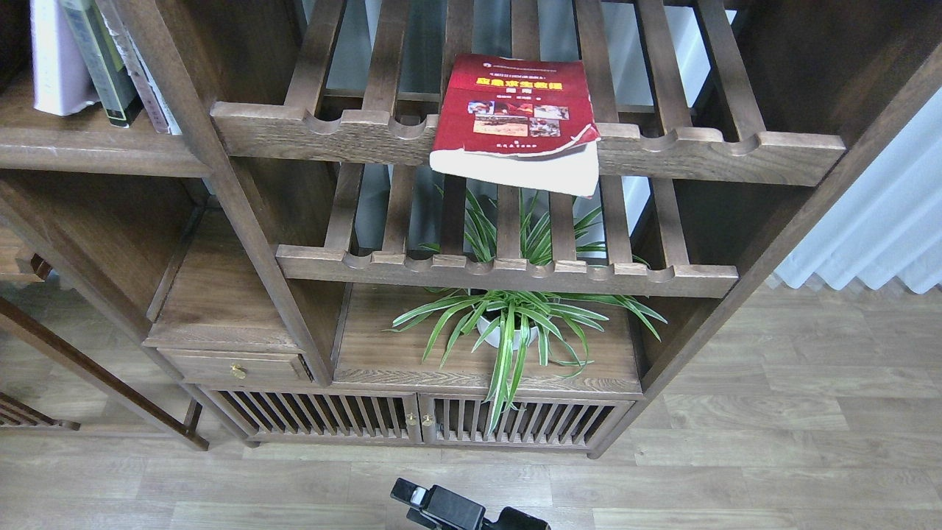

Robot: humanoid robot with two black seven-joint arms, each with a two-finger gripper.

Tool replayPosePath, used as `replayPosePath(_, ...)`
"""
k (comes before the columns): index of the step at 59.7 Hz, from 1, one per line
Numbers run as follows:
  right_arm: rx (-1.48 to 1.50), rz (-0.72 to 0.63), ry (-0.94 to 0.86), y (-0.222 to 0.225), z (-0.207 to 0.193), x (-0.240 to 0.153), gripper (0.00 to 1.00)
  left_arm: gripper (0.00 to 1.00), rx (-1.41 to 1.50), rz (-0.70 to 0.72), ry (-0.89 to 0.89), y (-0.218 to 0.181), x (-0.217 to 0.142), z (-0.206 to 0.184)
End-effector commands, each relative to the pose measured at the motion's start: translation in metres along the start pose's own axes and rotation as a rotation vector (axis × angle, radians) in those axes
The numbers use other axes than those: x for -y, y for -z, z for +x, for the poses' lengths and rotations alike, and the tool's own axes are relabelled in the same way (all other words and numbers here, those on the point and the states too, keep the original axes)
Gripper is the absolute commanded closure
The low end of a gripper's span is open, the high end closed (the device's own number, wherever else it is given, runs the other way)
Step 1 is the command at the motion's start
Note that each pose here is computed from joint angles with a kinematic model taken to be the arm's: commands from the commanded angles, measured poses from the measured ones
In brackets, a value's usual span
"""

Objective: Organize books on shelf
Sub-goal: 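Carry the white book with the left gripper onto the side shelf section, then reach the right gripper up and grasp the red book's lower edge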

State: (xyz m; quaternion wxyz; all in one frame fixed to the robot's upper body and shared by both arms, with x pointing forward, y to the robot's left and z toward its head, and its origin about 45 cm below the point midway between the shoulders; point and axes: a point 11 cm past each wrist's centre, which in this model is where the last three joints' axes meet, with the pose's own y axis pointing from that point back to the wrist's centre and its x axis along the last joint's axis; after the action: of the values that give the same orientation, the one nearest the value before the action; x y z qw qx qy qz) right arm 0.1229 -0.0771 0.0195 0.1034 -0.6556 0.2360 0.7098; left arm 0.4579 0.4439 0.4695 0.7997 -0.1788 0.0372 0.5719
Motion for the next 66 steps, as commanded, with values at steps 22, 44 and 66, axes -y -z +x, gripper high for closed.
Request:
replayPosePath(22, -0.005, 0.102, 0.029, 0.018, -0.009, 0.002, 0.01, 0.43, -0.160, -0.047, -0.054, 0.034, -0.111, 0.029)
replayPosePath(44, -0.033, 0.181, 0.151, 0.039, -0.049, 0.011, 0.01, 0.37, -0.350, 0.086, -0.138, 0.125, -0.193, 0.025)
replayPosePath(66, -0.168, 0.287, 0.375, 0.095, -0.134, 0.026, 0.05, 0.05, -0.524, 0.195, -0.263, 0.212, -0.248, 0.019)
